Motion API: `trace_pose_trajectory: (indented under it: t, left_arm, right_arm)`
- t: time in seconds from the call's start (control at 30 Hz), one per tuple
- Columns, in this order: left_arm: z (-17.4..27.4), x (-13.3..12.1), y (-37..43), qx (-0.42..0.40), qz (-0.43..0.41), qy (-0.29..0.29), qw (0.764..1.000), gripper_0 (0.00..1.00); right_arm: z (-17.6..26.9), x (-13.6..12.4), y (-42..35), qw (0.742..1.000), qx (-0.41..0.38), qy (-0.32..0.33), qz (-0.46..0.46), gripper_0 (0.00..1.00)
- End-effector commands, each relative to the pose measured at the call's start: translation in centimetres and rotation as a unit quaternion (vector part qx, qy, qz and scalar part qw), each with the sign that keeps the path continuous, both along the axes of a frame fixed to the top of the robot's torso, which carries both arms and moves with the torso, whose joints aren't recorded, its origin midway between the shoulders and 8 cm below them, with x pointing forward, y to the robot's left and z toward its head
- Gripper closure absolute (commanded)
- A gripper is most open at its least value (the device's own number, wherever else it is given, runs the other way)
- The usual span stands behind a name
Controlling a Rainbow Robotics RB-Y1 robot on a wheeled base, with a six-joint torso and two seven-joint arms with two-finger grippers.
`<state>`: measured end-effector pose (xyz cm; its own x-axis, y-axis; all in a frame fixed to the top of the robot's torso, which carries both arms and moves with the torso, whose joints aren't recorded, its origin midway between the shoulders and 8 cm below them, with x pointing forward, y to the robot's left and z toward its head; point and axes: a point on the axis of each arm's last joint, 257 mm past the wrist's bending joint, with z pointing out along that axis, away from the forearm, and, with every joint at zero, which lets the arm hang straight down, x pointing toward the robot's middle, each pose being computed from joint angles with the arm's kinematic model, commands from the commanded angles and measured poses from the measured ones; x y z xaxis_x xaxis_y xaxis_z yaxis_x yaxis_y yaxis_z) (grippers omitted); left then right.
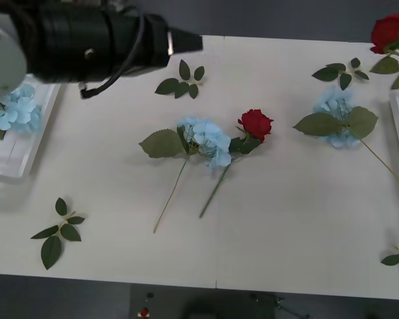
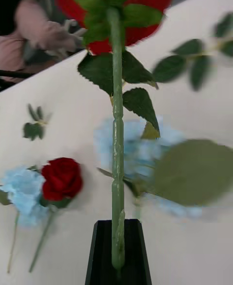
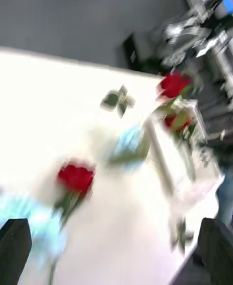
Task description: Put the red flowers into the right box and the blue flowers into the left box
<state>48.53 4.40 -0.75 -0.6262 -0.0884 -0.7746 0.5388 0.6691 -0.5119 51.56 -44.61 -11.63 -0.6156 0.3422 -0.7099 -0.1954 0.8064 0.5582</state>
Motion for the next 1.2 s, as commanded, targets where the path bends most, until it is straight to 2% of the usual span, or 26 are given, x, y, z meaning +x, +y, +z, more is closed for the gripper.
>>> trace_pose_trajectory:
  t: [0.03, 0.1, 0.23, 0.33, 0.6, 0.67, 0.83, 0.9, 0.97, 1.0, 1.03, 1.07, 1.1, 1.13, 1.2]
  left_arm:
    - [-6.9, -3.3, 3.1, 0.066, -0.002, 0.073, 0.995, 0.00]
    - [-11.6, -4.3, 5.2, 0.118, 0.003, 0.099, 0.988, 0.00]
    - [-17.3, -3.5, 8.2, 0.183, 0.017, 0.110, 0.977, 0.00]
    - [-20.9, -1.8, 7.7, 0.195, 0.023, 0.109, 0.974, 0.00]
    - [-25.1, 3.2, 3.1, 0.263, 0.018, 0.090, 0.961, 0.00]
    - [-25.7, 3.9, 2.0, 0.275, 0.017, 0.087, 0.957, 0.00]
    - [-27.1, 5.3, -1.3, 0.326, 0.001, 0.066, 0.943, 0.00]
    - [-27.9, 5.7, -1.9, 0.360, -0.006, 0.048, 0.932, 0.00]
    - [-28.5, 6.1, -1.9, 0.392, -0.010, 0.027, 0.920, 0.02]
    - [-28.8, 6.2, -2.0, 0.402, -0.011, 0.019, 0.915, 0.18]
    - [-29.2, 6.4, -2.1, 0.410, -0.013, 0.011, 0.912, 0.49]
    - [-29.5, 6.5, -2.2, 0.411, -0.013, 0.009, 0.912, 0.69]
    - [-29.7, 6.6, -2.1, 0.411, -0.014, 0.008, 0.911, 0.82]
    - [-30.2, 6.9, -1.9, 0.410, -0.013, 0.005, 0.912, 1.00]
    - [-30.6, 7.1, -1.9, 0.408, -0.013, -0.001, 0.913, 1.00]
  right_arm:
    - [0.5, -2.0, -8.8, 0.996, -0.021, 0.032, -0.078, 1.00]
    - [-0.7, -3.5, -12.5, 0.991, -0.034, 0.057, -0.114, 1.00]
    - [-2.1, -4.8, -16.8, 0.983, -0.041, 0.070, -0.167, 1.00]
    - [-3.4, -5.2, -19.3, 0.975, -0.046, 0.069, -0.207, 1.00]
    - [-7.4, -4.6, -21.7, 0.960, -0.097, 0.065, -0.256, 1.00]
    - [-8.0, -4.5, -22.1, 0.957, -0.109, 0.063, -0.263, 0.90]
    - [-9.8, -4.7, -22.9, 0.949, -0.154, 0.072, -0.266, 0.43]
    - [-10.6, -4.9, -22.6, 0.949, -0.161, 0.080, -0.260, 0.35]
    - [-10.9, -4.9, -22.1, 0.951, -0.164, 0.085, -0.250, 0.32]
    - [-11.1, -5.0, -21.5, 0.953, -0.160, 0.090, -0.243, 0.32]
    - [-11.2, -4.9, -20.6, 0.956, -0.153, 0.096, -0.230, 0.32]
    - [-11.1, -4.7, -19.6, 0.959, -0.141, 0.103, -0.222, 0.32]
    - [-11.0, -4.8, -19.1, 0.961, -0.131, 0.109, -0.219, 0.32]
    - [-10.4, -4.6, -17.4, 0.964, -0.098, 0.127, -0.211, 0.32]
    - [-9.4, -4.5, -15.1, 0.964, -0.050, 0.156, -0.209, 0.32]
